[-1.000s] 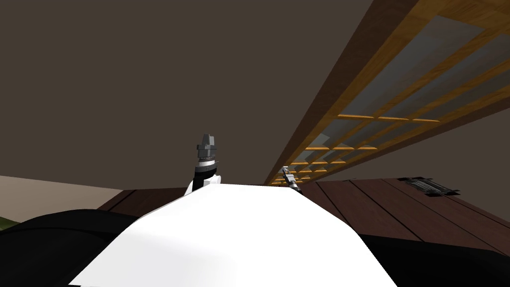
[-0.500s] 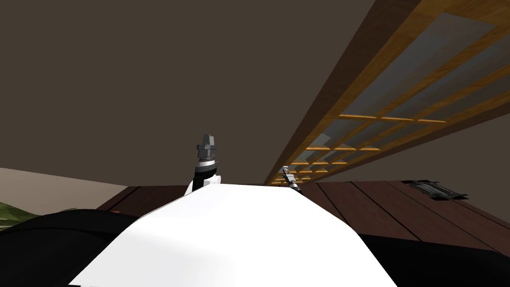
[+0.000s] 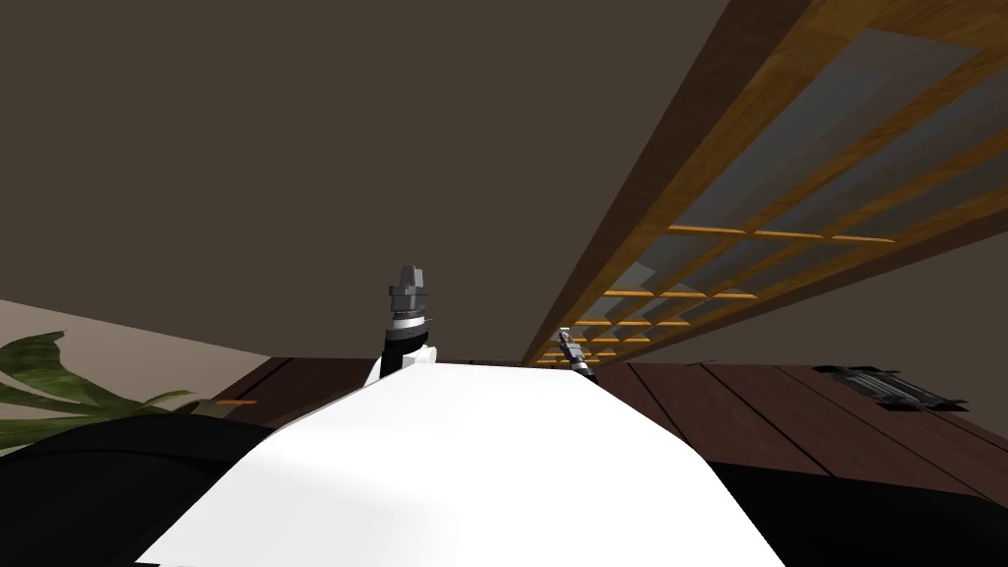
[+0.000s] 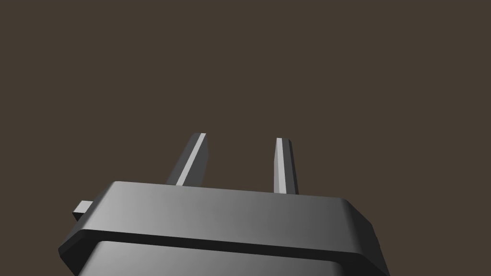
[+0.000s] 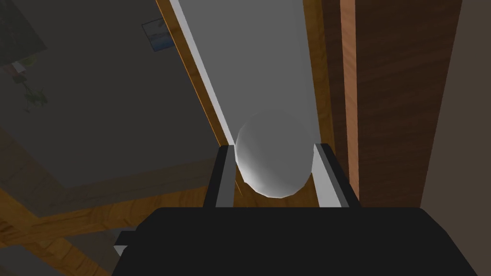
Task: Pull the door open
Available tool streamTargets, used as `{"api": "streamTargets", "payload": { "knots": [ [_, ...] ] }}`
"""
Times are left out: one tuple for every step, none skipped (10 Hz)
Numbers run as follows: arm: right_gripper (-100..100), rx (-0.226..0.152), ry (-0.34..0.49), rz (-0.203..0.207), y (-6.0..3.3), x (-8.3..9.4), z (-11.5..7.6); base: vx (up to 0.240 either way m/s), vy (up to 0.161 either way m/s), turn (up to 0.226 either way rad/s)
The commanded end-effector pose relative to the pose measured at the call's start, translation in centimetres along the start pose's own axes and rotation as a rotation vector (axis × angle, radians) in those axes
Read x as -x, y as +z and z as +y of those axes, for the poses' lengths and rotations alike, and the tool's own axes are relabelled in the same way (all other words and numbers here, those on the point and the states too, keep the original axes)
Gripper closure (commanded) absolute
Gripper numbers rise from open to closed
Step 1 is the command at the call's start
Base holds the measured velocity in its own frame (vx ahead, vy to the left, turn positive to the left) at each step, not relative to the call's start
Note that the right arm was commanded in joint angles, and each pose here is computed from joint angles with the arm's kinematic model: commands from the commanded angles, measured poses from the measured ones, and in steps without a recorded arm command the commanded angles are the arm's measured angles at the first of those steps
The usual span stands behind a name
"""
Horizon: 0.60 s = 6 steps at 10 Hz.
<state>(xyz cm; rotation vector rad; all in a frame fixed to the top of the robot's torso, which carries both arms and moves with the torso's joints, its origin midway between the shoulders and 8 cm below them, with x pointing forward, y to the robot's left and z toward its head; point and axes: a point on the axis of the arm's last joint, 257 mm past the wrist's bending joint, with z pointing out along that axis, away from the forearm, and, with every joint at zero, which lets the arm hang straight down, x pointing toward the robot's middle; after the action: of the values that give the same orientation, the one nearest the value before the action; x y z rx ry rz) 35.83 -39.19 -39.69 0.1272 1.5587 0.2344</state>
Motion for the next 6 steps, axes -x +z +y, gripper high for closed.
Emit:
{"api": "streamTargets", "payload": {
  "knots": [
    [100, -0.006, 0.044, -0.003, 0.05, 0.0, -0.05, -0.043, -0.018, 0.073],
    [100, -0.01, 0.07, -0.006, 0.12, 0.04, -0.11, -0.057, -0.021, 0.075],
    [100, -0.014, 0.097, -0.008, 0.19, 0.09, -0.16, -0.059, -0.03, 0.07],
    [100, -0.018, 0.124, -0.011, 0.25, 0.13, -0.22, -0.055, -0.029, 0.066],
    [100, -0.021, 0.151, -0.014, 0.32, 0.18, -0.28, -0.051, -0.029, 0.071],
    [100, -0.026, 0.183, -0.018, 0.4, 0.23, -0.34, -0.047, -0.029, 0.077]
  ]
}}
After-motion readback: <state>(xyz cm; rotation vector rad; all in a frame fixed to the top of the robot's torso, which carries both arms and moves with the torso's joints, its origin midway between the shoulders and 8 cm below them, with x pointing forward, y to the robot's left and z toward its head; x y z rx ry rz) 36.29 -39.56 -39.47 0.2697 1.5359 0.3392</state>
